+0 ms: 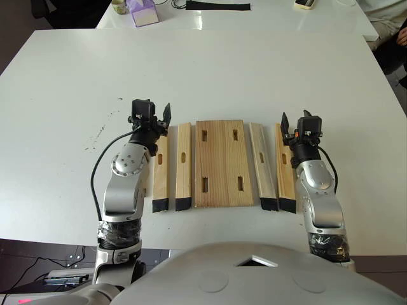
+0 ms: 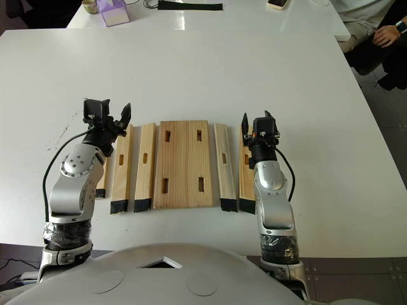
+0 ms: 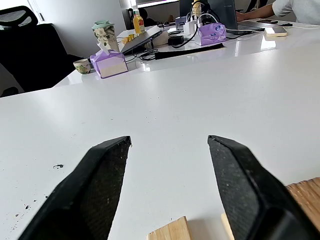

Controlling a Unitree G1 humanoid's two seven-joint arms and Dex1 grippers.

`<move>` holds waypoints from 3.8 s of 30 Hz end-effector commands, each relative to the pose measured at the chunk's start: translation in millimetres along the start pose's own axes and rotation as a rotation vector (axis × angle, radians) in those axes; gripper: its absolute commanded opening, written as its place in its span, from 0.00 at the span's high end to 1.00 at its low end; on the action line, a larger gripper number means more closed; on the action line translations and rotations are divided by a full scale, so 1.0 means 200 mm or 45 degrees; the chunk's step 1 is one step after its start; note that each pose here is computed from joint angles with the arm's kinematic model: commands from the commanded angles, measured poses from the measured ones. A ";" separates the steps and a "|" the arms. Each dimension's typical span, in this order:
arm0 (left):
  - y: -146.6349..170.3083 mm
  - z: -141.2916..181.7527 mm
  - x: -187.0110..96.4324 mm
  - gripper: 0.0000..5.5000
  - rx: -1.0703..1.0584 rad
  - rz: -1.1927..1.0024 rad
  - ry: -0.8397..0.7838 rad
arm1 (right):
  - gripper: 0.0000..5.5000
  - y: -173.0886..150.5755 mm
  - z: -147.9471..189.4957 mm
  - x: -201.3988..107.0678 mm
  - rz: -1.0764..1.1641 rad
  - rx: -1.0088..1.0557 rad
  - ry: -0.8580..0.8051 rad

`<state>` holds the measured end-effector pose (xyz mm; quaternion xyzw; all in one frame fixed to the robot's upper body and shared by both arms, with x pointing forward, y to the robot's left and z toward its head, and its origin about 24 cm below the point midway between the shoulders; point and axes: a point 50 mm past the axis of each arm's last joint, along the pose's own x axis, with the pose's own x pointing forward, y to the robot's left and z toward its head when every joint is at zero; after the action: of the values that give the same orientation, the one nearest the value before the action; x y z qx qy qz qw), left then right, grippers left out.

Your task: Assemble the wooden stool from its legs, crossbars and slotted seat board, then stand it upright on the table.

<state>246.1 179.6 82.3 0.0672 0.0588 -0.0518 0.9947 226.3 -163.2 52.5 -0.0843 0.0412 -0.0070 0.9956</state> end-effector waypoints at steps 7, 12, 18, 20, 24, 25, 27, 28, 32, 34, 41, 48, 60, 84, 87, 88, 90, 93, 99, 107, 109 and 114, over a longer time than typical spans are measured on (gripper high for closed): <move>0.00 0.01 0.00 0.48 0.020 0.012 0.002 | 0.49 -0.01 0.01 0.01 -0.004 -0.012 0.003; 0.00 0.01 0.00 0.48 0.028 0.012 0.006 | 0.49 0.00 0.01 0.00 -0.007 -0.009 0.001; 0.02 0.01 -0.01 0.48 0.059 0.043 0.034 | 0.49 0.00 0.02 -0.01 -0.012 -0.012 -0.003; 0.02 0.02 -0.01 0.48 0.069 0.057 0.039 | 0.49 -0.02 0.02 -0.01 -0.015 -0.020 -0.006; 0.02 0.03 0.00 0.48 0.080 0.086 0.068 | 0.49 -0.04 0.03 0.01 -0.014 -0.040 -0.019; 0.02 0.03 0.00 0.48 0.078 0.094 0.078 | 0.49 -0.05 0.04 0.02 -0.017 -0.041 -0.024; 0.02 0.03 0.00 0.48 0.074 0.101 0.085 | 0.49 -0.05 0.05 0.02 -0.020 -0.038 -0.030; 0.02 0.03 0.00 0.48 0.074 0.104 0.088 | 0.49 -0.05 0.05 0.02 -0.021 -0.037 -0.032; 0.03 0.03 -0.01 0.48 0.075 0.120 0.094 | 0.49 -0.03 0.05 0.01 -0.014 -0.030 -0.030; 0.04 0.02 -0.01 0.48 0.090 0.136 0.096 | 0.49 -0.03 0.04 0.01 -0.017 -0.028 -0.026; 0.06 0.00 -0.06 0.48 0.149 0.033 0.164 | 0.49 -0.04 0.04 -0.01 -0.052 -0.021 -0.024; 0.29 0.07 -0.29 0.48 0.237 -0.208 0.509 | 0.49 -0.06 0.11 -0.15 -0.249 0.062 -0.027; 0.36 0.08 -0.43 0.48 0.069 -0.323 1.002 | 0.49 -0.09 0.14 -0.31 -0.444 0.081 0.013; 0.25 -0.36 -0.65 0.53 -0.208 -0.125 1.162 | 0.49 -0.14 0.16 -0.20 -0.298 0.002 0.003; 0.20 -0.42 -0.71 0.61 -0.288 -0.145 1.188 | 0.49 -0.15 0.17 -0.19 -0.283 -0.008 -0.001; 0.19 -0.44 -0.73 0.63 -0.301 -0.144 1.200 | 0.49 -0.15 0.17 -0.19 -0.278 -0.011 -0.001; 0.19 -0.45 -0.74 0.66 -0.317 -0.128 1.204 | 0.49 -0.15 0.18 -0.18 -0.268 -0.019 -0.005; 0.21 -0.48 -0.74 0.73 -0.302 -0.087 1.196 | 0.49 -0.16 0.19 -0.17 -0.256 -0.030 -0.013; 0.28 -0.50 -0.66 0.76 -0.313 0.009 1.138 | 0.49 -0.16 0.20 -0.15 -0.242 -0.035 -0.021; 0.38 -0.12 -0.22 0.76 -0.277 -0.045 0.435 | 0.49 -0.22 0.22 -0.13 -0.268 -0.077 -0.045; 0.39 0.07 -0.13 0.76 -0.276 -0.076 0.140 | 0.49 -0.25 0.24 -0.12 -0.255 -0.101 -0.080; 0.30 0.46 -0.08 0.76 -0.306 -0.415 -0.320 | 0.49 -0.25 0.37 -0.06 0.032 0.169 -0.231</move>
<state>247.6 241.4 154.4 -0.0507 0.0065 -0.1340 0.9897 214.1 -205.1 120.6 -0.0863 -0.0213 -0.0563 0.9945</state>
